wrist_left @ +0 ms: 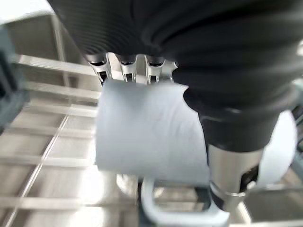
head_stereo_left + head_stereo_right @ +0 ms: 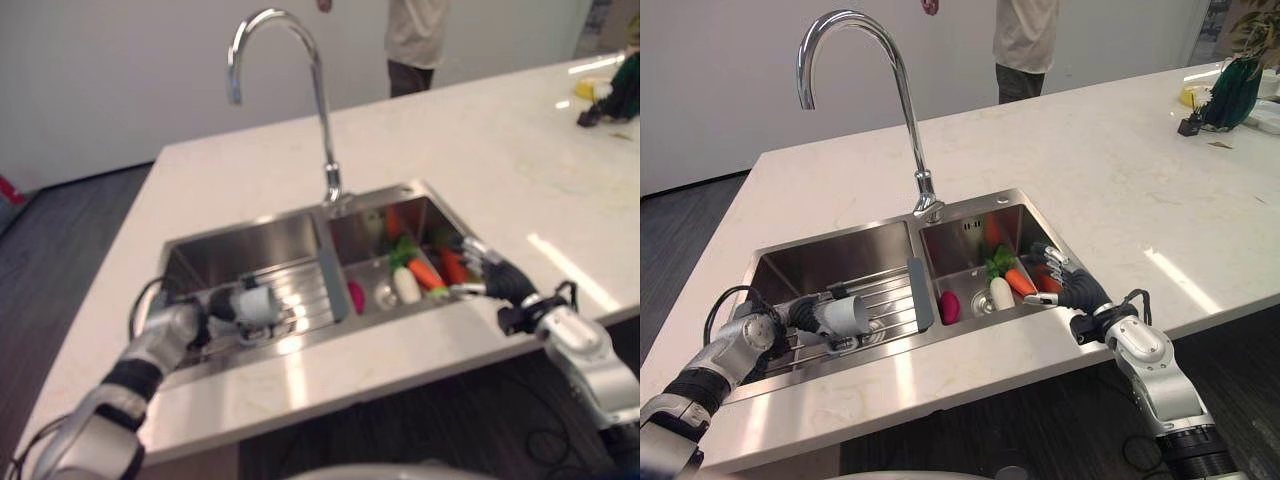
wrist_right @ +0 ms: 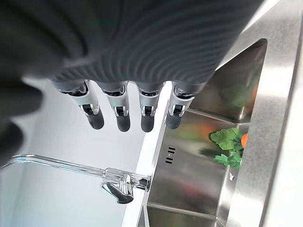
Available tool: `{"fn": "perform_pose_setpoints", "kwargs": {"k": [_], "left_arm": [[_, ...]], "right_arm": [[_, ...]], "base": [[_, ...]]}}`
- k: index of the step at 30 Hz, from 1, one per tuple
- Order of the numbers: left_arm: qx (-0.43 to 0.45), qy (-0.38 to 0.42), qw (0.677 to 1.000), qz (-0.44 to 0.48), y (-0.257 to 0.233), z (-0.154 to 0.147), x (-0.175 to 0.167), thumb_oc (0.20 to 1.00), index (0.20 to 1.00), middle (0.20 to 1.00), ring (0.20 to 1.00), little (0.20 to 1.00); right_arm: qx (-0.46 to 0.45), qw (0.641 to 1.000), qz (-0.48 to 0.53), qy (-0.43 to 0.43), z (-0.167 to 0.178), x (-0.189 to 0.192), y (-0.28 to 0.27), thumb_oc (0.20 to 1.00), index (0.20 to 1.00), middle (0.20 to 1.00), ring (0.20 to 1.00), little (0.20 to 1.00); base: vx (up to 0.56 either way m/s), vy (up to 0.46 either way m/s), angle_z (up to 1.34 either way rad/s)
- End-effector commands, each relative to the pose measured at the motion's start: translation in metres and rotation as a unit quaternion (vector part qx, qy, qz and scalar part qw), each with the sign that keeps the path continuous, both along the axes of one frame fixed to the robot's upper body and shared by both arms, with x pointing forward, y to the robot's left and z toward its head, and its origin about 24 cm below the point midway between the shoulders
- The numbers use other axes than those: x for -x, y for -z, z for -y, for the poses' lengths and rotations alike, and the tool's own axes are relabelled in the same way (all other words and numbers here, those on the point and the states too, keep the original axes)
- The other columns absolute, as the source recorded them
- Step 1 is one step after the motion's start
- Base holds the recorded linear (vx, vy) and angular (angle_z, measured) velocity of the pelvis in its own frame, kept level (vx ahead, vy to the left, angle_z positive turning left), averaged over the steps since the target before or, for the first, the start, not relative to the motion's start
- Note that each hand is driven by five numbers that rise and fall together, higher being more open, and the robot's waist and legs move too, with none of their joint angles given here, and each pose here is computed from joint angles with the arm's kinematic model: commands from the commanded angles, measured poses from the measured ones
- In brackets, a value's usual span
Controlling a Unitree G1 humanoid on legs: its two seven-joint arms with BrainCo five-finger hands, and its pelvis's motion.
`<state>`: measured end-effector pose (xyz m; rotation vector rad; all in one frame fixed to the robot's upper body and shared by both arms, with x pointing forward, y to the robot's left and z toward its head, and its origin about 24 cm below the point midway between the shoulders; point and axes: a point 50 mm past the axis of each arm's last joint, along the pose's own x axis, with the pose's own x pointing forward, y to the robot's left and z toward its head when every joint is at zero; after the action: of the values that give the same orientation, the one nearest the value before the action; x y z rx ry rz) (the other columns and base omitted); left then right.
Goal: Place the dishes in the dishwasher.
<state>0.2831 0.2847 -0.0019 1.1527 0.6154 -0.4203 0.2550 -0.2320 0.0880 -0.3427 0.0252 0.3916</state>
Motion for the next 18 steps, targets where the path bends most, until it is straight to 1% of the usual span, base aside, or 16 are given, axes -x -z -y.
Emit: {"fn": "perform_pose_setpoints", "kwargs": {"k": [1, 9, 18], "left_arm": [[-0.024, -0.002, 1.0, 0.002, -0.005, -0.007, -0.002, 1.0, 1.0, 1.0, 1.0, 1.0], [-0.029, -0.004, 0.999, -0.038, 0.014, -0.003, 0.008, 1.0, 1.0, 1.0, 1.0, 1.0], [-0.042, -0.023, 0.998, -0.048, 0.024, -0.005, 0.013, 1.0, 1.0, 1.0, 1.0, 1.0]], "right_arm": [[-0.015, 0.996, 0.088, -0.023, -0.01, -0.006, -0.033, 1.0, 1.0, 1.0, 1.0, 1.0], [-0.015, 0.996, 0.084, -0.028, -0.013, -0.006, -0.031, 1.0, 1.0, 1.0, 1.0, 1.0], [-0.009, 0.996, 0.086, -0.031, -0.015, -0.005, -0.032, 1.0, 1.0, 1.0, 1.0, 1.0]], "base": [[0.0, 0.0, 0.0], [0.0, 0.0, 0.0], [0.0, 0.0, 0.0]]}}
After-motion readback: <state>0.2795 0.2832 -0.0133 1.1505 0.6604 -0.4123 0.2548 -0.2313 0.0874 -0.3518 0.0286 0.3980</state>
